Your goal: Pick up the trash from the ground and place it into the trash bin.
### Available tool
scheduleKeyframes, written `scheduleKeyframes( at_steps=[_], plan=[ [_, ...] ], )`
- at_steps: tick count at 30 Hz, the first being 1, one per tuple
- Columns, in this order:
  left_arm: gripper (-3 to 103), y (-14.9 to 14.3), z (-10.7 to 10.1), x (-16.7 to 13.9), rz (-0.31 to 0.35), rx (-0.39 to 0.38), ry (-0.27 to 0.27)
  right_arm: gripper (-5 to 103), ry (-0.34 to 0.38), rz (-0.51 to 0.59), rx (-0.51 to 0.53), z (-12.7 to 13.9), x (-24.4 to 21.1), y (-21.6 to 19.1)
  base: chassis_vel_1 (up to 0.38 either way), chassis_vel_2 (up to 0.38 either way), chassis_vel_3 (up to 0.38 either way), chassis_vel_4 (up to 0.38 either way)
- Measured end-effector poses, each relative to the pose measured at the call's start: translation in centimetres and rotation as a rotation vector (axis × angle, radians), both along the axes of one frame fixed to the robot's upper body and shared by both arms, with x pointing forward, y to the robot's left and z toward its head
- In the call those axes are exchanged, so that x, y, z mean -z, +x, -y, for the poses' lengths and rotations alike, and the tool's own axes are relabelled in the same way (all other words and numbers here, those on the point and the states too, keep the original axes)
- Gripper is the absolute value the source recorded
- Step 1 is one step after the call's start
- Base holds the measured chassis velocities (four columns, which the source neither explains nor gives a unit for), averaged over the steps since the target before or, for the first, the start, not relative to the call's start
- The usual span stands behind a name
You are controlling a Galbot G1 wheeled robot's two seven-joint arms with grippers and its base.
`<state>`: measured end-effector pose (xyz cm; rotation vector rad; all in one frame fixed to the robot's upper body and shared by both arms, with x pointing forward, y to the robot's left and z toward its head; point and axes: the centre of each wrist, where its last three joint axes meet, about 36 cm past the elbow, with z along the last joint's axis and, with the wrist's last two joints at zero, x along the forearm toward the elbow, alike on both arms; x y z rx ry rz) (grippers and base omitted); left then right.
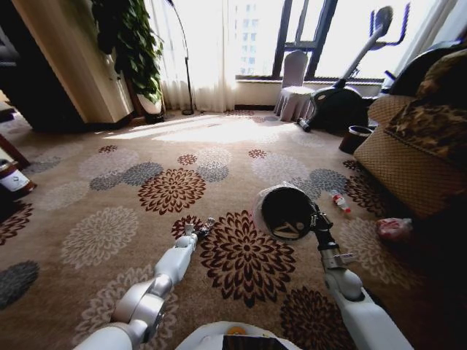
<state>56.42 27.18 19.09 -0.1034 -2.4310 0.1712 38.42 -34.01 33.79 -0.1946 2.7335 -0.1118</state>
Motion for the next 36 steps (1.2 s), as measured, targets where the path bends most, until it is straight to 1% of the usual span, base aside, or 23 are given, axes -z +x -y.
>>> scheduleKeyframes(
  at_steps=[2, 5, 6, 8, 10, 11, 12, 15, 16, 19, 20, 22, 23, 24, 25, 27, 28, 30, 31, 32, 33, 34, 36],
  plan=[
    [59, -0.1, -0.3, -0.1, 0.007, 0.004, 0.007, 0, 0.002, 0.0, 0.001, -0.1, 0.0, 0.0, 0.0, 0.0, 0.0, 0.0],
    [47, -0.7, -0.8, -1.0, 0.061, 0.027, 0.024, 0, 0.002, -0.003, 0.0, -0.2, 0.2, 0.1, 0.0, 0.0, 0.0, 0.0],
    [47, -0.7, -0.8, -1.0, 0.061, 0.027, 0.024, 0, 0.002, -0.003, 0.0, -0.2, 0.2, 0.1, 0.0, 0.0, 0.0, 0.0],
    [41, -1.5, -0.9, -2.3, 0.123, 0.038, 0.005, 0, 0.002, -0.006, -0.003, -0.3, 0.4, 0.3, 0.0, 0.0, 0.0, 0.0],
    [32, -3.5, -1.0, -3.9, 0.188, 0.037, -0.064, 0, 0.005, -0.005, -0.006, -0.5, 0.6, 0.9, 0.0, 0.0, 0.0, 0.0],
    [32, -3.5, -1.0, -3.9, 0.188, 0.037, -0.064, 0, 0.005, -0.005, -0.006, -0.5, 0.6, 0.9, 0.0, 0.0, 0.0, 0.0],
    [32, -4.5, -1.0, -5.1, 0.229, 0.038, -0.104, 0, 0.006, -0.007, -0.008, -0.6, 0.8, 1.1, 0.0, 0.0, 0.0, 0.0],
    [21, -7.9, -0.8, -9.6, 0.363, 0.056, -0.249, 0, 0.007, -0.015, -0.006, -0.9, 1.6, 1.9, 0.0, 0.0, 0.0, 0.0],
    [21, -7.9, -0.8, -9.6, 0.363, 0.056, -0.249, 0, 0.007, -0.015, -0.006, -0.9, 1.6, 1.9, 0.0, 0.0, 0.0, 0.0],
    [9, -9.6, -0.3, -11.8, 0.404, 0.092, -0.324, 0, 0.012, -0.013, 0.03, -0.4, 2.2, 1.6, 0.0, 0.0, 0.0, 0.0],
    [9, -9.6, -0.3, -11.8, 0.404, 0.092, -0.324, 0, 0.012, -0.013, 0.03, -0.4, 2.2, 1.6, 0.0, 0.0, 0.0, 0.0],
    [5, -9.6, 0.2, -12.4, 0.416, 0.093, -0.373, 0, 0.016, -0.013, 0.04, -0.4, 2.4, 1.6, 0.0, 0.0, 0.0, 0.0],
    [2, -9.3, 0.4, -12.4, 0.417, 0.089, -0.371, 0, 0.017, -0.013, 0.038, -0.5, 2.4, 1.7, 0.0, 0.0, 0.0, 0.0],
    [1, -8.8, 0.5, -12.2, 0.416, 0.082, -0.347, 0, 0.016, -0.013, 0.032, -0.7, 2.5, 1.8, 0.0, 0.0, 0.0, 0.0],
    [1, -8.8, 0.5, -12.2, 0.416, 0.082, -0.347, 0, 0.016, -0.013, 0.032, -0.7, 2.5, 1.8, 0.0, 0.0, 0.0, 0.0],
    [-2, -7.1, 0.3, -10.1, 0.401, 0.065, -0.173, 0, 0.012, -0.015, 0.02, -0.9, 2.5, 1.9, 0.0, 0.0, 0.0, 0.0],
    [-2, -7.1, 0.3, -10.1, 0.401, 0.065, -0.173, 0, 0.012, -0.015, 0.02, -0.9, 2.5, 1.9, 0.0, 0.0, 0.0, 0.0],
    [7, -5.8, -1.6, -7.3, 0.405, 0.092, 0.07, 0, 0.008, -0.018, 0.0, -1.3, 2.5, 2.1, 0.0, 0.0, 0.0, 0.0],
    [7, -5.8, -1.6, -7.3, 0.405, 0.092, 0.07, 0, 0.008, -0.018, 0.0, -1.3, 2.5, 2.1, 0.0, 0.0, 0.0, 0.0],
    [13, -5.2, -3.3, -5.3, 0.403, 0.129, 0.239, 0, 0.004, -0.028, -0.013, -1.6, 2.5, 2.2, 0.0, 0.0, 0.0, 0.0],
    [18, -4.9, -4.2, -4.5, 0.398, 0.156, 0.317, 0, 0.003, -0.031, -0.019, -1.7, 2.6, 2.1, 0.0, 0.0, 0.0, 0.0],
    [23, -4.7, -5.4, -3.6, 0.381, 0.187, 0.381, 0, 0.004, -0.031, -0.023, -1.9, 2.6, 2.1, 0.0, 0.0, 0.0, 0.0],
    [23, -4.8, -6.1, -3.3, 0.366, 0.201, 0.405, 0, 0.007, -0.028, -0.025, -2.0, 2.5, 2.3, 0.0, 0.0, 0.0, 0.0]
  ],
)
